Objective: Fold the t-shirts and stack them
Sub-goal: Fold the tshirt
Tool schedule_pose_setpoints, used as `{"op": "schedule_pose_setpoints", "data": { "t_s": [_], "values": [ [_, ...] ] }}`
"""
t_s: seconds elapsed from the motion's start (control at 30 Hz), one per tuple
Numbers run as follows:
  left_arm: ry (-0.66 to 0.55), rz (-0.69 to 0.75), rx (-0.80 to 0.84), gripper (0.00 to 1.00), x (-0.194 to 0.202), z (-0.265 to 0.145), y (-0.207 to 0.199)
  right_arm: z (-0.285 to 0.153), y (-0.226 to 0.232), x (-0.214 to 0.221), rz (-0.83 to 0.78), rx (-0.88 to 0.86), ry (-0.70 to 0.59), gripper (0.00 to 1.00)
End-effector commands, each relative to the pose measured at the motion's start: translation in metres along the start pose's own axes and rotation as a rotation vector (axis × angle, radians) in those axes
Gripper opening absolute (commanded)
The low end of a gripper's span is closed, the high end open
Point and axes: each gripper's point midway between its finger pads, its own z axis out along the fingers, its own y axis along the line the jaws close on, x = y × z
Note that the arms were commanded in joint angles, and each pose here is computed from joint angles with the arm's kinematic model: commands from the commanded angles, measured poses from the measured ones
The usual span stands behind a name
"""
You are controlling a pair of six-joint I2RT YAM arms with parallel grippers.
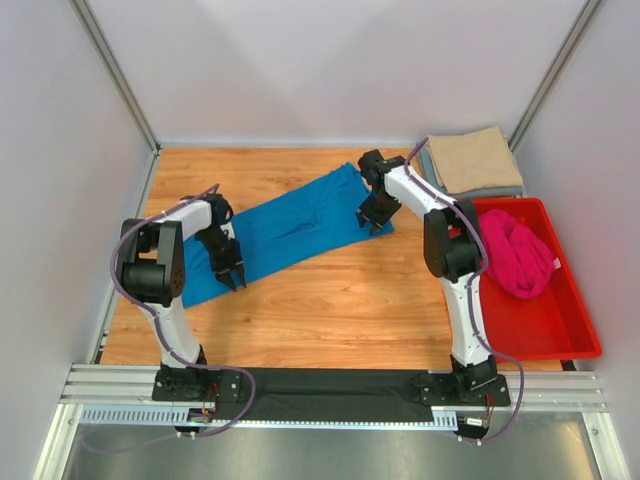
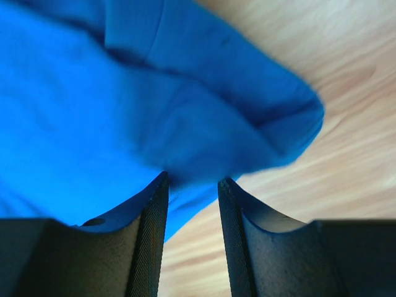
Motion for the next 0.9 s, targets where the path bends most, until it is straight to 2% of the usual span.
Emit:
{"op": "schedule_pose_setpoints", "data": {
  "t_s": [0.0, 0.17, 0.23, 0.33, 0.4, 0.53, 0.73, 0.87],
  "values": [
    [0.027, -0.003, 0.102, 0.39, 0.005, 0.003, -0.024, 0.007, -0.002, -0.025, -0.061, 0.028, -0.104, 0.39],
    [0.009, 0.002, 0.183, 0.39, 0.01, -0.024, -0.056, 0.025, -0.013, -0.038, -0.108, 0.054, -0.12, 0.39],
    [-0.083, 0.021, 0.206, 0.42, 0.003, -0.051, -0.066, 0.031, -0.017, -0.05, -0.135, 0.058, -0.133, 0.39],
    [-0.206, 0.071, 0.194, 0.47, -0.019, -0.07, -0.069, 0.038, -0.02, -0.075, -0.134, 0.046, -0.156, 0.4],
    [-0.285, 0.07, 0.082, 0.49, -0.04, -0.068, -0.051, 0.041, -0.013, -0.087, -0.178, 0.0, -0.152, 0.4],
    [-0.338, 0.05, -0.052, 0.5, -0.073, -0.066, -0.021, 0.038, 0.024, -0.111, -0.274, -0.176, -0.132, 0.41],
    [-0.373, -0.068, -0.153, 0.51, -0.103, -0.07, 0.029, -0.001, 0.07, -0.157, -0.384, -0.388, -0.26, 0.47],
    [-0.334, -0.055, -0.295, 0.52, -0.102, -0.062, 0.06, -0.026, 0.07, -0.149, -0.383, -0.429, -0.245, 0.49]
  ]
}}
